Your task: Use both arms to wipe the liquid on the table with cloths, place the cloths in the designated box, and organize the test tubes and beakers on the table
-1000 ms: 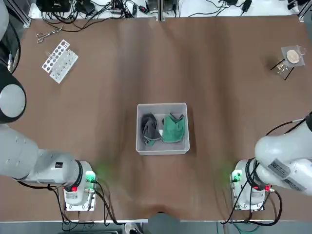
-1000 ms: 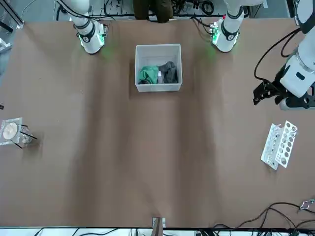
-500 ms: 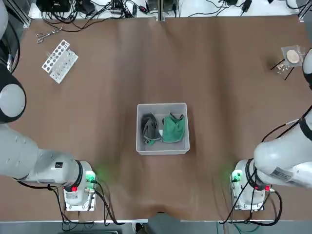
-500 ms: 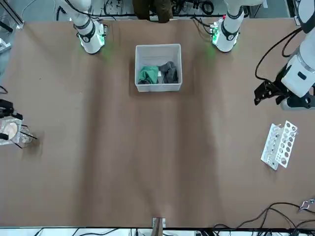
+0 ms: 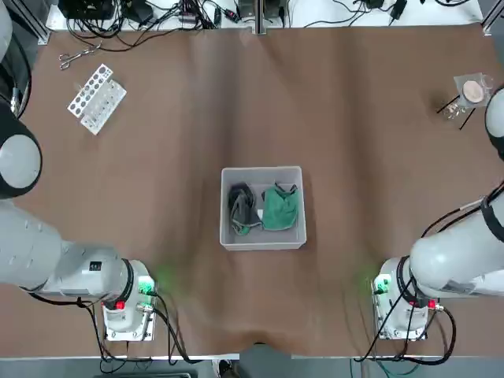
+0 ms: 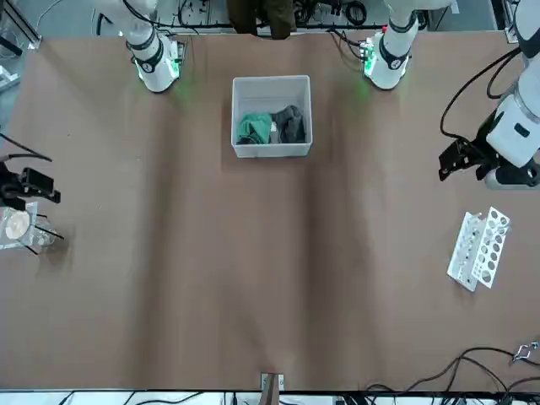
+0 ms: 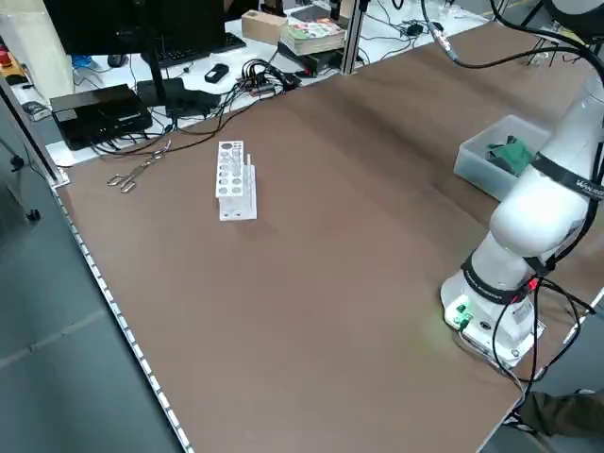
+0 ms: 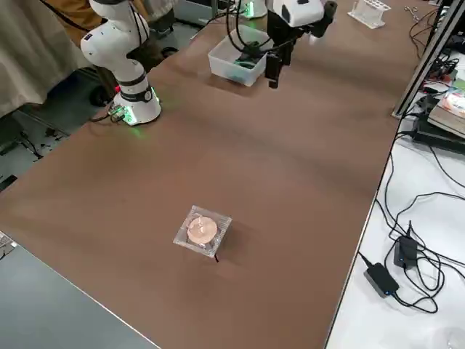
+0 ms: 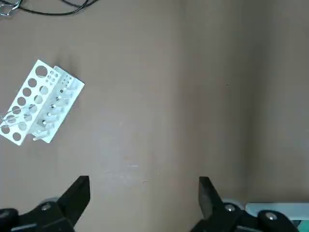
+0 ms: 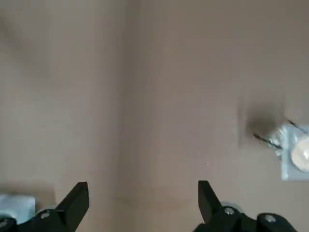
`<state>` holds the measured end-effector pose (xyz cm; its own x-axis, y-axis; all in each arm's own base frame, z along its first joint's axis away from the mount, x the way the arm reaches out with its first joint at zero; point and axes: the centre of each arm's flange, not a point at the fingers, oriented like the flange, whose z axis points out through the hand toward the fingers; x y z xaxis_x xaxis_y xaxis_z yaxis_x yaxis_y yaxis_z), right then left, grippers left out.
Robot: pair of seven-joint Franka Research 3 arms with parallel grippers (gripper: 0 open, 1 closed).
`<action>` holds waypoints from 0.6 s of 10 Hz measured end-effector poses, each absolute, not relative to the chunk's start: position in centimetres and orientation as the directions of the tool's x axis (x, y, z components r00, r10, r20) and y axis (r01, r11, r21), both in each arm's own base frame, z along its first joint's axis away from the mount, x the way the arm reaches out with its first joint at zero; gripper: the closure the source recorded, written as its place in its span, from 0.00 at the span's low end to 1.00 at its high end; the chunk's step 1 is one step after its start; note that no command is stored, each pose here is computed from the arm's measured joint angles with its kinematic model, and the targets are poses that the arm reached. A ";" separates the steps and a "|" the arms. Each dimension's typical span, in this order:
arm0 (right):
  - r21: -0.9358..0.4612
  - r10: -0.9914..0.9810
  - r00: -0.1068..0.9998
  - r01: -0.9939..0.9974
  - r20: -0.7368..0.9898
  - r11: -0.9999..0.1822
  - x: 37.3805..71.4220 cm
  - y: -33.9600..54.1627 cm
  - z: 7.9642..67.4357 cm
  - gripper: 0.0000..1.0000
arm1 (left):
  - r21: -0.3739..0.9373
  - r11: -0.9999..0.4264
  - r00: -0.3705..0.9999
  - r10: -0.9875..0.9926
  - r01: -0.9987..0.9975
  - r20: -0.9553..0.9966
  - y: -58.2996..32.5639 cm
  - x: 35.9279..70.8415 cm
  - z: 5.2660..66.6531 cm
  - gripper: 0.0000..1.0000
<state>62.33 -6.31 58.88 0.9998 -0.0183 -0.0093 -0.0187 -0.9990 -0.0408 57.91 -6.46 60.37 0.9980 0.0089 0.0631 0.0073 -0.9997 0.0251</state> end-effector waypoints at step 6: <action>0.018 -0.180 0.983 -0.181 0.047 -0.983 60.9 -7.1 56.8 0.00 | 0.022 -1.000 0.998 0.007 0.006 0.061 -4.5 58.0 60.4 0.01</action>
